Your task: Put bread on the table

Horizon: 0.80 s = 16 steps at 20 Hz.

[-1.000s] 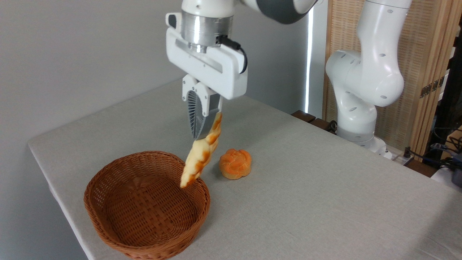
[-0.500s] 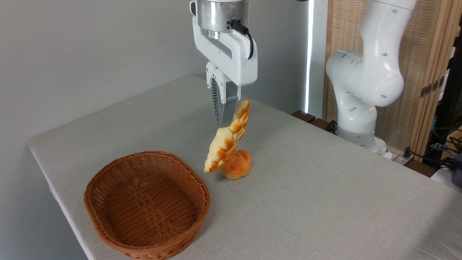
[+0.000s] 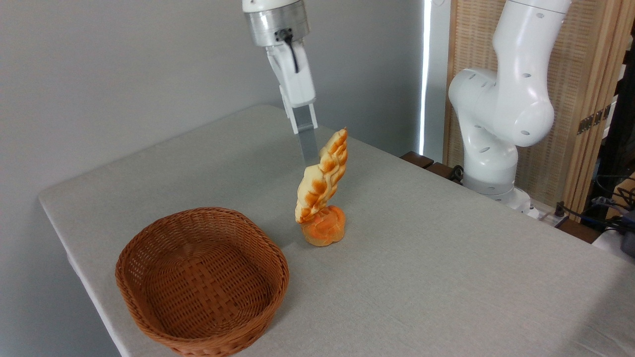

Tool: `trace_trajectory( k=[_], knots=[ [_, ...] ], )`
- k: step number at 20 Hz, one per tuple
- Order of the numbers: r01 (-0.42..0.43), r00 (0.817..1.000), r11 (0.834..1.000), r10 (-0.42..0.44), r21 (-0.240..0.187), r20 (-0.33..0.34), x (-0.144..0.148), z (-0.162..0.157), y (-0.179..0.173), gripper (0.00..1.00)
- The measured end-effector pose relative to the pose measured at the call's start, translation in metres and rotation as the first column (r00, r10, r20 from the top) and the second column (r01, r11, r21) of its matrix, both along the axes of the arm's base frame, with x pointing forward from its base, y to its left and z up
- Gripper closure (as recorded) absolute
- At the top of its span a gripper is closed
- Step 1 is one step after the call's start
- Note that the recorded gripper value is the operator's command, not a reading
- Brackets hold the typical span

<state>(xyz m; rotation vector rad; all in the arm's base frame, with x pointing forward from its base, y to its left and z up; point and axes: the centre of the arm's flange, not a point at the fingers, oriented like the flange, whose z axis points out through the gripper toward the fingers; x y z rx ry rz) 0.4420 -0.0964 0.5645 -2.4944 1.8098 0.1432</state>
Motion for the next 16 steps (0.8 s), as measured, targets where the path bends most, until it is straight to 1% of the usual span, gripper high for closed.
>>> trace_trajectory(
  k=[1,3,4,6,7,16],
  knots=[
    [0.013,1.000,1.000,-0.013,0.013,-0.007,0.0009,-0.0045,-0.0062,0.32],
    [0.024,1.000,0.999,-0.023,0.025,-0.020,0.0031,-0.0114,-0.0120,0.14],
    [0.020,1.000,0.999,-0.019,0.028,-0.023,0.0039,-0.0131,-0.0123,0.03],
    [0.013,1.000,1.000,-0.013,0.029,-0.023,0.0043,-0.0135,-0.0117,0.02],
    [0.012,1.000,1.000,-0.012,0.029,-0.022,0.0043,-0.0133,-0.0116,0.00],
    [0.009,1.000,1.000,-0.008,0.029,-0.019,0.0042,-0.0127,-0.0129,0.00]
  ],
)
